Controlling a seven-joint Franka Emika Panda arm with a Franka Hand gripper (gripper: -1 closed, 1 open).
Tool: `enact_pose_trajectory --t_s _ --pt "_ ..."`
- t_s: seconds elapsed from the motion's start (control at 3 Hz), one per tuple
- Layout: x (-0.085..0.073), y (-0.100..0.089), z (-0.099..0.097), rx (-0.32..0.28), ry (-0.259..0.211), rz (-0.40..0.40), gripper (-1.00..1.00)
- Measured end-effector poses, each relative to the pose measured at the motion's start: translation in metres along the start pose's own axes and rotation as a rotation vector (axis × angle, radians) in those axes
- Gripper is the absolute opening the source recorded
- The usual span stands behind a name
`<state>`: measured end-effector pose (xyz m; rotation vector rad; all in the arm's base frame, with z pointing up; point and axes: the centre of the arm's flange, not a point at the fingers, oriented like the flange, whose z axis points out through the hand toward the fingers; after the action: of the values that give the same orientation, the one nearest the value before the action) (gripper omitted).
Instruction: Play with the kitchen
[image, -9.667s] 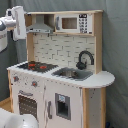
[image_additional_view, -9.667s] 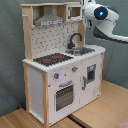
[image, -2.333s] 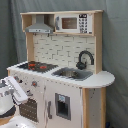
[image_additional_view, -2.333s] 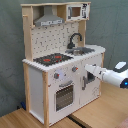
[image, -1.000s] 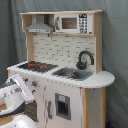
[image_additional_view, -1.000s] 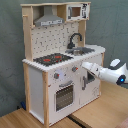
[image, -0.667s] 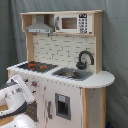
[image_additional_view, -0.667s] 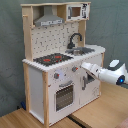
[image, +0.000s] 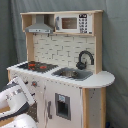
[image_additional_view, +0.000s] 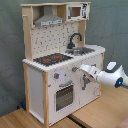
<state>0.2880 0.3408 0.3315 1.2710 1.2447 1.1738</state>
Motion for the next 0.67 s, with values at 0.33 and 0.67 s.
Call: enact_pose_trajectory --t_s 0.33,0.67 --pt "0.014 0.000 0.009 0.003 0.013 0.073 1.00" --pt "0.008 0.012 0.031 -0.012 -0.019 0.167 1.00"
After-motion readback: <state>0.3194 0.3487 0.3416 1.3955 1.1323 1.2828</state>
